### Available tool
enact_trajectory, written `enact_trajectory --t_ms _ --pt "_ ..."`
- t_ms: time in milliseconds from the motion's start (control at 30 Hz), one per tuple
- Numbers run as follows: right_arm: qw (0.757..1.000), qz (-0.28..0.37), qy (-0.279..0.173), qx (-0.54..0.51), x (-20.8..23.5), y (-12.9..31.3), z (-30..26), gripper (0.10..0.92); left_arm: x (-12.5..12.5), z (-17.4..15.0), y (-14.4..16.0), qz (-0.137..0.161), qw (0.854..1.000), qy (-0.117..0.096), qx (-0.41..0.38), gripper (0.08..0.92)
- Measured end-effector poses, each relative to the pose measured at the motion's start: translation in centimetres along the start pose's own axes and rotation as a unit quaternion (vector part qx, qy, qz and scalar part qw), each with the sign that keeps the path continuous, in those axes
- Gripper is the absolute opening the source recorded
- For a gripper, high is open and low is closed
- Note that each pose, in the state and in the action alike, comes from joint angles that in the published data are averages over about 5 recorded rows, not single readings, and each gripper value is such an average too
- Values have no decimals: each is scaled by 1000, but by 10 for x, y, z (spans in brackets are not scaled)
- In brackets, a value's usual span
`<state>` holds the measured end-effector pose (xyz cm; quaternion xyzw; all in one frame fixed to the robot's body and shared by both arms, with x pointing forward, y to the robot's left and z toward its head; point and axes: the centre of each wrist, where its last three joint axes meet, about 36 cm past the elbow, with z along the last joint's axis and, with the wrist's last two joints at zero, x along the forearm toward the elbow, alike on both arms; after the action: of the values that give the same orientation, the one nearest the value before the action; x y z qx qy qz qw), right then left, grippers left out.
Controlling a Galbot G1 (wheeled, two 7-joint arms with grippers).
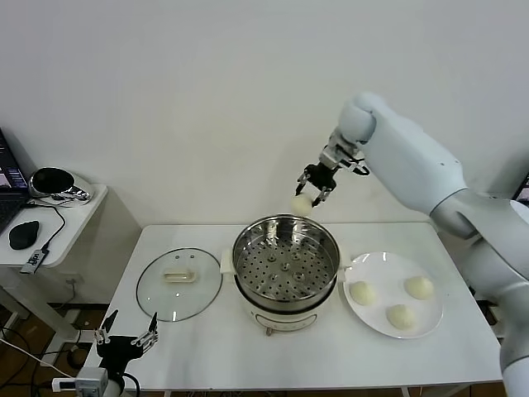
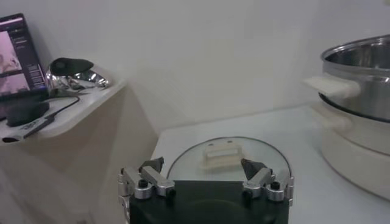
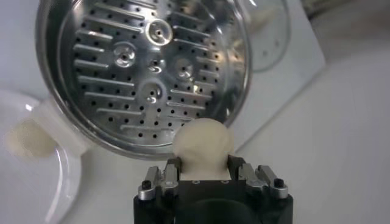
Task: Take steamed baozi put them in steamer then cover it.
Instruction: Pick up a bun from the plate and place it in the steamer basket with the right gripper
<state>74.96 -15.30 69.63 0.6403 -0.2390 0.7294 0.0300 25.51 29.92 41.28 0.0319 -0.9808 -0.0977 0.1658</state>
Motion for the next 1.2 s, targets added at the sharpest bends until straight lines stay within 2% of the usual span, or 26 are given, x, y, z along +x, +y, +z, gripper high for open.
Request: enact_trajectory --t_ms 500,933,1200 --pt "992 -29 18 120 -32 -36 -39 492 5 1 -1 -5 1000 3 3 823" --pt "990 -31 12 139 -74 -47 -52 492 3 8 -1 -7 1000 14 5 823" --pt "990 -33 9 134 -99 -40 -52 492 0 14 -3 -7 1000 21 9 823"
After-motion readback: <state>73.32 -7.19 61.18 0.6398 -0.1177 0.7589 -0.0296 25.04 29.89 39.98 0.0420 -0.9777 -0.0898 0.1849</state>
